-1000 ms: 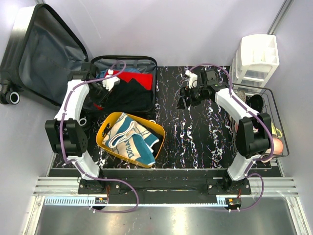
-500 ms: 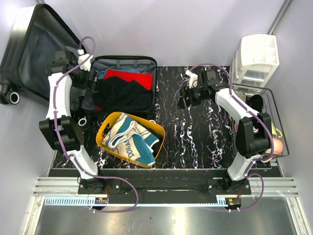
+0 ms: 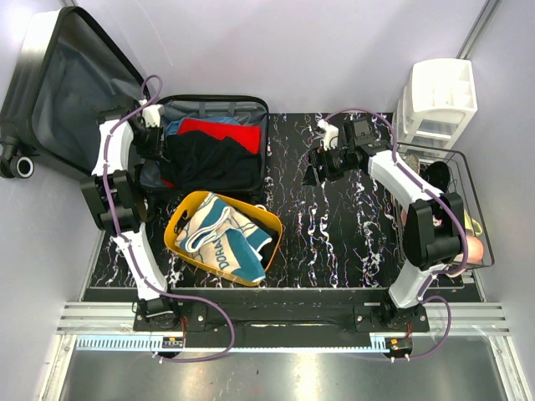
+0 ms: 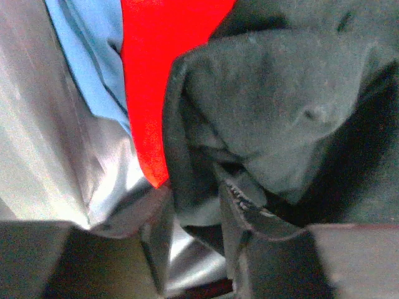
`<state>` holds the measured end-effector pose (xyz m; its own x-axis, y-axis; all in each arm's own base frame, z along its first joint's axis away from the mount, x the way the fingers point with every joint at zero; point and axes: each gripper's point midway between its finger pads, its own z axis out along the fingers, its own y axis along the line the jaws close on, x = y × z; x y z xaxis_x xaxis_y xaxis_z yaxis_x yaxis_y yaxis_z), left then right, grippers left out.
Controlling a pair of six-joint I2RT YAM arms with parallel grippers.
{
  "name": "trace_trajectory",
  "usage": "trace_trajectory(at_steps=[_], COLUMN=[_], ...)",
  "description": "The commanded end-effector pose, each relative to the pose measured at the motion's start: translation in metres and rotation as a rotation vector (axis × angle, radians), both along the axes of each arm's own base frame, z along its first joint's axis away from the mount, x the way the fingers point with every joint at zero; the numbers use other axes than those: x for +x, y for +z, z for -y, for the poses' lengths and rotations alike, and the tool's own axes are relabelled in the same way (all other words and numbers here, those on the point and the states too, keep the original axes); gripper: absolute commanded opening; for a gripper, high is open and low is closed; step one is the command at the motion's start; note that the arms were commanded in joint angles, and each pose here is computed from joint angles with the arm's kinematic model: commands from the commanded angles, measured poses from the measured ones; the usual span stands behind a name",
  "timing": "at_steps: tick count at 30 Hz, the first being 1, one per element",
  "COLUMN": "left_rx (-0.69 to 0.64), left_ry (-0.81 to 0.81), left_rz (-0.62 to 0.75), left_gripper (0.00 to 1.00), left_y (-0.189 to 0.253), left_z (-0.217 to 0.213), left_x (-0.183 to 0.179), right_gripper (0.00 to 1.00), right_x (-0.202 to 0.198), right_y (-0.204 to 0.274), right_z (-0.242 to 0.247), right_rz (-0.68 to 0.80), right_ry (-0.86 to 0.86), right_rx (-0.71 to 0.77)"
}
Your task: Open, take out, and arrange the luggage
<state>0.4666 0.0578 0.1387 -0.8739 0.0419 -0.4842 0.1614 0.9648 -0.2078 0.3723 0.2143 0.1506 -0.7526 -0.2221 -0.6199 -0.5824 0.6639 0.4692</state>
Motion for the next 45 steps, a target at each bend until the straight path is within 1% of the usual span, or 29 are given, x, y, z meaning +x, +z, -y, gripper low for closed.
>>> trace_trajectory(at_steps=[1, 3, 4, 5, 7, 9, 10, 11, 13, 17, 20, 22, 23, 26, 28, 30, 31, 32, 33, 34, 35, 36, 38, 39, 40, 42, 43, 44, 45], left_rx=[-0.055, -0.079, -0.076, -0.083, -0.085, -0.096, -0.105, -0.118, -0.134, -0.166, -0.156, -0.136, -0.127, -0.071, -0.036, -0.027, -0.026, -0.036, -0.087, -0.130, -0.172, -0.229, -0.265, -0.279, -0.297, -0.313, -0.308, -0.295, -0.324], left_ry=[-0.038, -0.108, -0.147, -0.197, -0.263, -0.325, -0.332, -0.368, -0.390, -0.491, -0.546, -0.578, -0.618, -0.708, -0.739, -0.743, -0.744, -0.736, -0.747, -0.740, -0.712, -0.714, -0.672, -0.664, -0.619, -0.456, -0.375, -0.273, -0.201], left_rz=[0.139, 0.176, 0.209, 0.224, 0.262, 0.269, 0.257, 0.248, 0.211, 0.168, 0.148, 0.108, 0.091, 0.054, 0.042, 0.021, 0.042, 0.052, 0.041, 0.107, 0.140, 0.219, 0.298, 0.372, 0.391, 0.438, 0.437, 0.435, 0.390], left_gripper=[0.20, 0.04, 0.00, 0.00, 0.00, 0.00, 0.00, 0.00, 0.00, 0.00, 0.00, 0.00, 0.00, 0.00, 0.00, 0.01, 0.18, 0.28, 0.40, 0.61, 0.68, 0.76, 0.96, 0.98, 0.99, 0.99, 0.99, 0.99, 0.99], left_y=[0.049, 0.065, 0.079, 0.086, 0.101, 0.105, 0.103, 0.101, 0.091, 0.073, 0.053, 0.032, 0.024, -0.002, -0.016, -0.018, -0.007, 0.002, 0.016, 0.049, 0.068, 0.106, 0.142, 0.171, 0.183, 0.200, 0.197, 0.192, 0.177], left_z=[0.019, 0.044, 0.055, 0.075, 0.097, 0.126, 0.135, 0.154, 0.171, 0.229, 0.261, 0.271, 0.283, 0.300, 0.302, 0.301, 0.301, 0.296, 0.297, 0.299, 0.290, 0.290, 0.275, 0.269, 0.262, 0.229, 0.213, 0.183, 0.170], left_x=[0.020, 0.016, 0.010, 0.005, -0.007, -0.015, -0.018, -0.022, -0.026, -0.039, -0.044, -0.049, -0.057, -0.075, -0.080, -0.083, -0.078, -0.075, -0.081, -0.076, -0.071, -0.073, -0.068, -0.070, -0.068, -0.049, -0.039, -0.025, -0.016], right_gripper=[0.83, 0.83, 0.83, 0.83, 0.82, 0.82, 0.83, 0.82, 0.82, 0.82, 0.82, 0.82, 0.82, 0.82, 0.82, 0.82, 0.82, 0.82, 0.82, 0.82, 0.82, 0.82, 0.82, 0.82, 0.82, 0.82, 0.82, 0.82, 0.82], right_x=[0.010, 0.008, 0.008, 0.008, 0.007, 0.006, 0.006, 0.006, 0.005, 0.003, 0.003, 0.003, 0.004, 0.006, 0.007, 0.008, 0.009, 0.009, 0.009, 0.010, 0.010, 0.010, 0.012, 0.012, 0.013, 0.015, 0.015, 0.016, 0.016], right_y=[0.018, 0.017, 0.017, 0.016, 0.016, 0.016, 0.016, 0.016, 0.017, 0.016, 0.016, 0.016, 0.017, 0.017, 0.017, 0.016, 0.017, 0.017, 0.016, 0.016, 0.017, 0.015, 0.016, 0.014, 0.016, 0.015, 0.016, 0.016, 0.014], right_z=[-0.002, -0.002, -0.002, -0.001, -0.001, -0.001, -0.001, -0.002, -0.002, 0.000, 0.000, -0.001, -0.001, -0.002, -0.003, -0.004, -0.004, -0.004, -0.004, -0.004, -0.004, -0.005, -0.005, -0.005, -0.005, -0.006, -0.007, -0.007, -0.007], right_rz=[0.050, 0.046, 0.046, 0.047, 0.044, 0.042, 0.041, 0.039, 0.040, 0.044, 0.043, 0.041, 0.044, 0.039, 0.030, 0.026, 0.030, 0.030, 0.029, 0.031, 0.031, 0.027, 0.030, 0.025, 0.031, 0.029, 0.033, 0.031, 0.025], right_ry=[0.003, 0.001, 0.001, -0.002, -0.002, 0.000, -0.001, -0.001, -0.001, -0.002, 0.000, 0.001, 0.000, -0.003, -0.006, -0.009, -0.011, -0.012, -0.012, -0.013, -0.013, -0.013, -0.014, -0.013, -0.012, -0.010, -0.009, -0.007, -0.007], right_rx=[0.025, 0.024, 0.024, 0.023, 0.024, 0.028, 0.029, 0.030, 0.032, 0.028, 0.028, 0.030, 0.031, 0.034, 0.040, 0.044, 0.044, 0.043, 0.043, 0.043, 0.043, 0.043, 0.045, 0.045, 0.046, 0.048, 0.050, 0.052, 0.052])
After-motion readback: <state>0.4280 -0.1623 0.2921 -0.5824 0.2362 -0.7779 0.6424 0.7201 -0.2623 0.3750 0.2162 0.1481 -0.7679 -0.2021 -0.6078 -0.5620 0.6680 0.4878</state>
